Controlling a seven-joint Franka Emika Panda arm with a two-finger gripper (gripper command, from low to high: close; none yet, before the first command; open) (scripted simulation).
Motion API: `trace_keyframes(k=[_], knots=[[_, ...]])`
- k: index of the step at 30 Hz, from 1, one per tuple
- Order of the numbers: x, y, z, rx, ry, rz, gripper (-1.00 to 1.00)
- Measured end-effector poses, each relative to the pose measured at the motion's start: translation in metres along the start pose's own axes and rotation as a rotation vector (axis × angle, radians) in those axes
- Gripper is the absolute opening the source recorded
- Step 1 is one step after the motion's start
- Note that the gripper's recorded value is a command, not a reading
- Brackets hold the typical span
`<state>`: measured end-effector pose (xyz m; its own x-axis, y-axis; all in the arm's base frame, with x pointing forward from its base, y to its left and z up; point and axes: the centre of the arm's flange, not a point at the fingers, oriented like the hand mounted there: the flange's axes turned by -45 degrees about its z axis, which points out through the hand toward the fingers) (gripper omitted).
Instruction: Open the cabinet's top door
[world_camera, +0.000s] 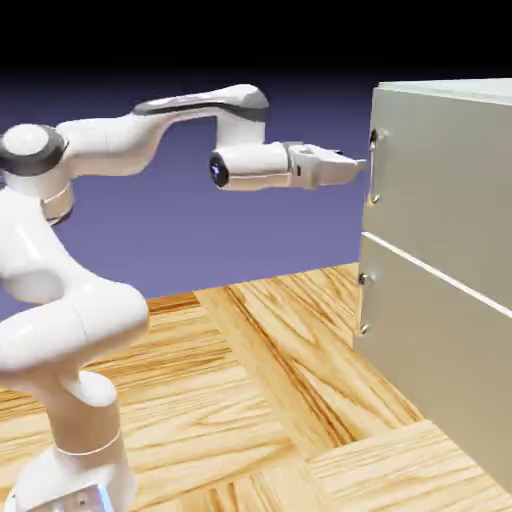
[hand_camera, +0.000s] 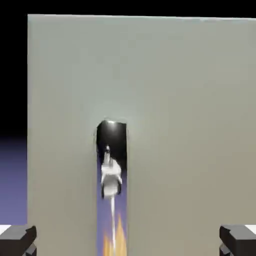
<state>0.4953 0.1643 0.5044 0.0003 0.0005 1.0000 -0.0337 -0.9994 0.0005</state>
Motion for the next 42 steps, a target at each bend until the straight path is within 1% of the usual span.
trace_keyframes(k=[2,6,7,9,25,42], knots=[[-0.002,-0.001,0.001,0.000,0.000,0.000,0.00],[-0.002,-0.002,0.042,0.000,0.000,-0.001,0.00],[-0.002,-0.001,0.051,0.000,0.000,0.000,-1.00],[-0.002,-0.001,0.051,0.000,0.000,0.000,-1.00],[-0.002,0.035,-0.042,0.188,0.001,0.000,-1.00],[-0.002,0.063,-0.090,0.291,0.000,0.000,-1.00]])
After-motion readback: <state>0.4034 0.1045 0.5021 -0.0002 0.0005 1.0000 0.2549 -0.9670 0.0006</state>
